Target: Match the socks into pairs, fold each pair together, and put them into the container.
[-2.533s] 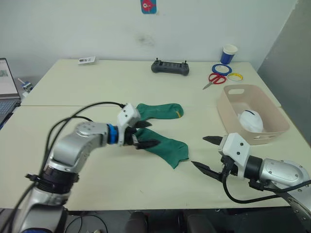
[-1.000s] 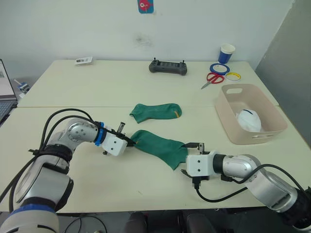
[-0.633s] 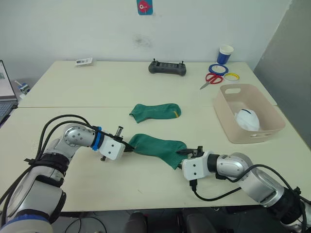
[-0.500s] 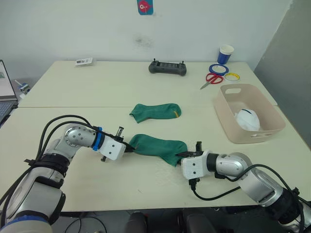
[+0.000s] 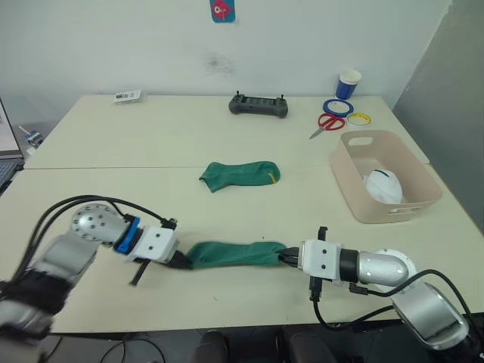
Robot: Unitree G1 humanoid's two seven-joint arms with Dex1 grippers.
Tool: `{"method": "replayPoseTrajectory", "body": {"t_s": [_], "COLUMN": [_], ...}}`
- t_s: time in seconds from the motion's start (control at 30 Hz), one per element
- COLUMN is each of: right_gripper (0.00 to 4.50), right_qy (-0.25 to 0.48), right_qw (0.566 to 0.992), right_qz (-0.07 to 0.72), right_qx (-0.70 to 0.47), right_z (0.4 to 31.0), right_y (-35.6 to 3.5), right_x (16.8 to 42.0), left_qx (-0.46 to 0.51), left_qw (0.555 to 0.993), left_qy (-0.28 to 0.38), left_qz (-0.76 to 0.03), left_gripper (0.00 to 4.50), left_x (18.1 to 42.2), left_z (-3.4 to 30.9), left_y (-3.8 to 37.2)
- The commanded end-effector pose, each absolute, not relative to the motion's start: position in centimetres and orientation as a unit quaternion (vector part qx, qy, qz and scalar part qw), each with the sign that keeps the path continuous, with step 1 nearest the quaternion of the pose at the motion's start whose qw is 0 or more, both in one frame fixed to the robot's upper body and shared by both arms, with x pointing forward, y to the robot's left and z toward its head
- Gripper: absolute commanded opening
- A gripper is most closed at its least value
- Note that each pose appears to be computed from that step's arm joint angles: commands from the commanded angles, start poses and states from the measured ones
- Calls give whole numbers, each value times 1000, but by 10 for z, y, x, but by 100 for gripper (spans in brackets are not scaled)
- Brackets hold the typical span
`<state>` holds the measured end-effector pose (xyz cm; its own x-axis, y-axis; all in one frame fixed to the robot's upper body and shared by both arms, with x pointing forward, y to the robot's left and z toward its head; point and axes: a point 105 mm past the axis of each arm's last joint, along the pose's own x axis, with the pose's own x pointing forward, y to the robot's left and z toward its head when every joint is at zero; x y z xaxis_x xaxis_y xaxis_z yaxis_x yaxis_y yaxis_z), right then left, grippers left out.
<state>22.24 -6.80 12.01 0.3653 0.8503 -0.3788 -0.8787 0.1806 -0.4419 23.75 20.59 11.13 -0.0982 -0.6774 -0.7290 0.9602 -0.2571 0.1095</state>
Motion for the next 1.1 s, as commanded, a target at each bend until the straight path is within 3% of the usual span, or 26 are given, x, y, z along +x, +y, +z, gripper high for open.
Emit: {"method": "replayPoseTrajectory", "body": {"t_s": [0.03, 0.17, 0.33, 0.6, 0.8, 1.03, 1.1], "right_gripper": [6, 6, 6, 6, 6, 6, 49], "right_qy": [24, 77, 155, 224, 226, 207, 195], "right_qw": [778, 799, 815, 871, 886, 902, 908], "right_qz": [575, 582, 554, 434, 398, 366, 355], "right_qx": [-252, -132, -78, -53, -75, -98, -106], "right_z": [142, 149, 136, 109, 106, 110, 112], "right_y": [-67, -67, -72, -88, -97, -101, -104], "right_x": [203, 186, 185, 230, 251, 268, 271], "left_qx": [285, 199, 151, 138, 205, 212, 208], "left_qw": [570, 559, 569, 618, 642, 665, 679], "left_qy": [263, 340, 365, 378, 365, 333, 317], "left_qz": [-725, -730, -721, -675, -643, -634, -629], "left_gripper": [0, 0, 0, 0, 0, 0, 19], "left_x": [214, 188, 196, 262, 310, 330, 334], "left_z": [133, 138, 128, 105, 96, 94, 97], "left_y": [207, 208, 199, 176, 168, 156, 155]}}
